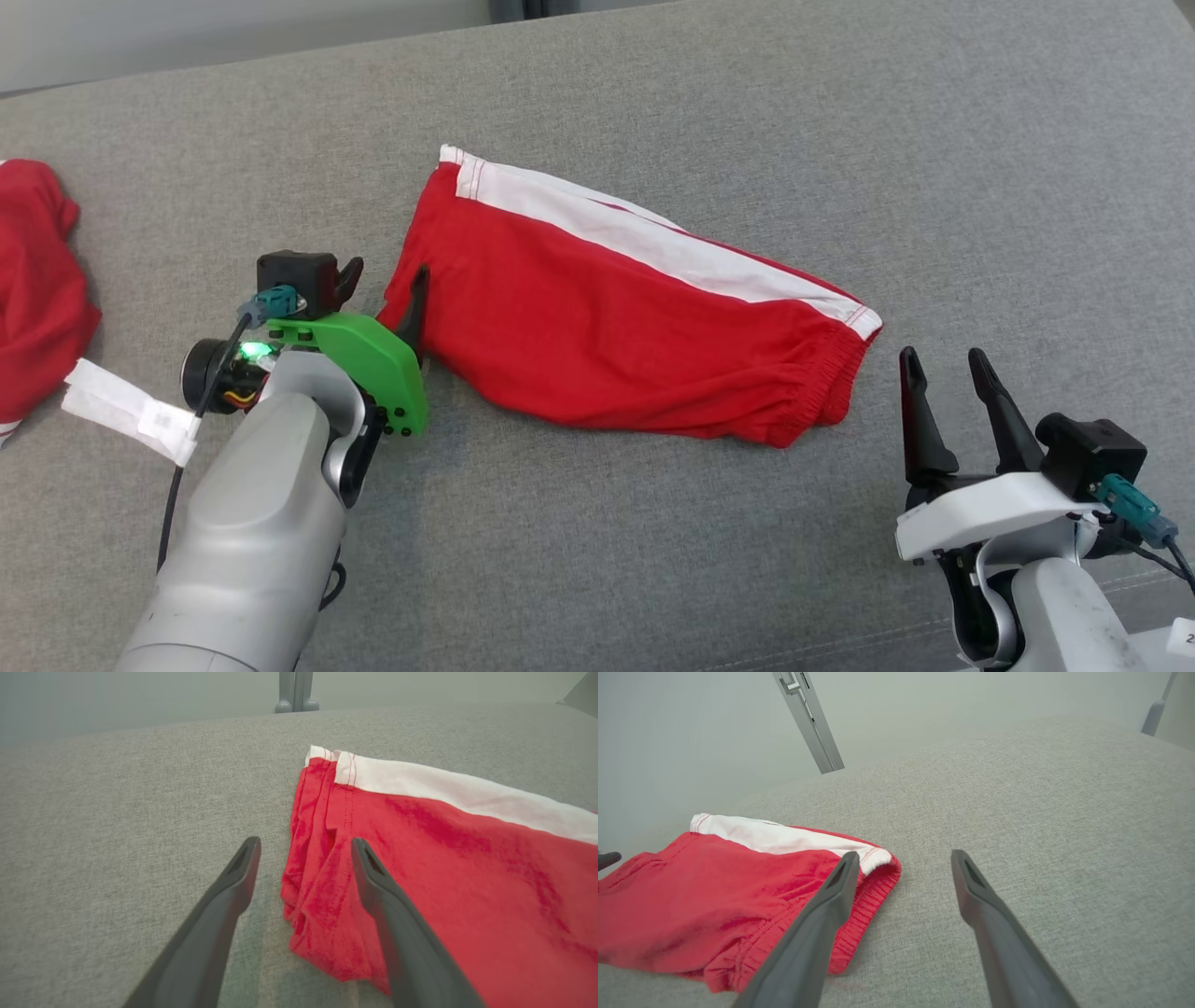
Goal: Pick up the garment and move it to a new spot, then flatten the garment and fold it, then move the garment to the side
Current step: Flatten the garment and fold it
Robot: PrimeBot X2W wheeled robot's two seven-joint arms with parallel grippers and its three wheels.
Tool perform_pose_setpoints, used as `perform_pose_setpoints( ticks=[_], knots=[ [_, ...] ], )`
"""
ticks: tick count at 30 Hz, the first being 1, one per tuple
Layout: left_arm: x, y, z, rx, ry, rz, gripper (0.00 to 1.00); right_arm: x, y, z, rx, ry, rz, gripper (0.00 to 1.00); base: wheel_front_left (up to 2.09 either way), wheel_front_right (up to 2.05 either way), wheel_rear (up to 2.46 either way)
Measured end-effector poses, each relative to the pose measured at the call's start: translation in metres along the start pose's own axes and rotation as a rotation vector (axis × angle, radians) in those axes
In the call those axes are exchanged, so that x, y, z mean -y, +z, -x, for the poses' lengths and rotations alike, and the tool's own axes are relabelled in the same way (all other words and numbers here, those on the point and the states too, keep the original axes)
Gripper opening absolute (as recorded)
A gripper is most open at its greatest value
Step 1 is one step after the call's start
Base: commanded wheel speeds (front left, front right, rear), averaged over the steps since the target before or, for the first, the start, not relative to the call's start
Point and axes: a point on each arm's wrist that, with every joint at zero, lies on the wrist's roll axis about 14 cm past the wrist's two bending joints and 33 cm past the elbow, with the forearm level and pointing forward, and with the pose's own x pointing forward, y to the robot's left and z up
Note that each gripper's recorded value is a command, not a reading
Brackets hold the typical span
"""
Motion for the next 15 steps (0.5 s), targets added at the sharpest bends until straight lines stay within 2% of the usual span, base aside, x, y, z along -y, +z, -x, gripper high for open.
perform_pose_setpoints(
  ticks=[11, 12, 13, 14, 15],
  knots=[
    [-0.001, -0.038, -0.002, -0.164, 0.018, 0.067, 1.0, 0.003, 0.02, 0.003, 0.038, -0.007, 0.009, 1.0, 0.0, 0.0, 0.0],
    [-0.001, -0.04, -0.003, -0.175, 0.015, 0.07, 0.95, 0.004, 0.021, 0.003, 0.039, -0.011, 0.01, 1.0, 0.0, 0.0, 0.0],
    [0.001, -0.041, -0.004, -0.184, 0.009, 0.076, 0.64, 0.005, 0.022, 0.004, 0.04, -0.013, 0.011, 1.0, 0.0, 0.0, 0.0],
    [0.002, -0.041, -0.005, -0.188, 0.005, 0.081, 0.45, 0.006, 0.022, 0.004, 0.042, -0.015, 0.012, 1.0, 0.0, 0.0, 0.0],
    [0.003, -0.041, -0.005, -0.186, 0.0, 0.086, 0.4, 0.006, 0.022, 0.004, 0.04, -0.017, 0.012, 1.0, 0.0, 0.0, 0.0]
  ],
)
